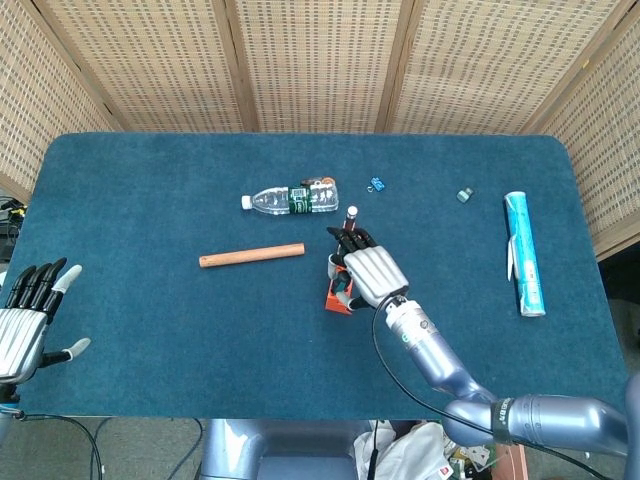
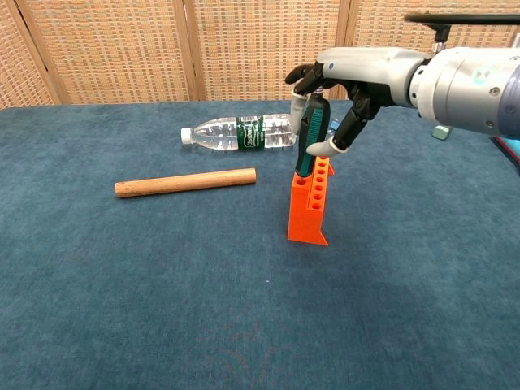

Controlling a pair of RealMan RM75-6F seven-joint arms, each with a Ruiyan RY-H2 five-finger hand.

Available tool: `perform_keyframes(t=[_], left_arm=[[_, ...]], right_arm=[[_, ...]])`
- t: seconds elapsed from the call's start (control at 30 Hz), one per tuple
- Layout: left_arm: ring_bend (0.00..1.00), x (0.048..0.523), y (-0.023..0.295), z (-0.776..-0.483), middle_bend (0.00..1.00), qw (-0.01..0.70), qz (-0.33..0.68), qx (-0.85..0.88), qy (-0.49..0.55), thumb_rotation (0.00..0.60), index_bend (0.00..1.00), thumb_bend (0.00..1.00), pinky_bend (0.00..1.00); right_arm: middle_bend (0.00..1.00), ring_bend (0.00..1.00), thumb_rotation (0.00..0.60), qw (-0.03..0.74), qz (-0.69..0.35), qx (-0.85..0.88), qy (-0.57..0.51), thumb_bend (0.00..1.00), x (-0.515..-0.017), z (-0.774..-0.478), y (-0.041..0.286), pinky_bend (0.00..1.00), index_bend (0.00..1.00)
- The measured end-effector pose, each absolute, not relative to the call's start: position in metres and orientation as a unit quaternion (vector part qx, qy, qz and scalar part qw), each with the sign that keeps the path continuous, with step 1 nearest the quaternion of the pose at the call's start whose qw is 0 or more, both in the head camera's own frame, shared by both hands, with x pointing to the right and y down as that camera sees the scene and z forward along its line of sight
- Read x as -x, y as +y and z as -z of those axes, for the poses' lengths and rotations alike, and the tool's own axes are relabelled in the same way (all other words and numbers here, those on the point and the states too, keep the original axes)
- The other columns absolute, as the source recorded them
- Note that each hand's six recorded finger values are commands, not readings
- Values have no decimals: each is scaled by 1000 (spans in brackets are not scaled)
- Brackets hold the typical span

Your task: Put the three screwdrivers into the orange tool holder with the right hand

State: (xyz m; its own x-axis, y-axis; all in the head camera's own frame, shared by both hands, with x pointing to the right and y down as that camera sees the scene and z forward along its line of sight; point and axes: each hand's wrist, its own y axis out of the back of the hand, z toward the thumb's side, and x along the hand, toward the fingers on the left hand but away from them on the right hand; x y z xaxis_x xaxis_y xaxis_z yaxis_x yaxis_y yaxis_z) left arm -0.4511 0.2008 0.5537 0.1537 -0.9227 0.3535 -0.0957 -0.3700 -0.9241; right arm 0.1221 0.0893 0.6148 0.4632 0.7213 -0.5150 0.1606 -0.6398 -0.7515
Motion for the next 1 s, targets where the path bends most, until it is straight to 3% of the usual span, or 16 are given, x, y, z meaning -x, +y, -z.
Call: perform_keyframes(t=[0.5, 1.0], left_arm=[[0, 452, 200, -554, 0, 398, 518, 645, 395, 600, 0, 0, 0], [0, 452, 200, -555, 0, 399, 520, 644, 394, 600, 0, 0, 0]], right_arm=[[3, 0, 600, 322, -448, 789, -270, 403, -118, -623, 89, 0, 634], [0, 0, 600, 313, -442, 797, -270, 306, -120, -625, 88, 0, 490]])
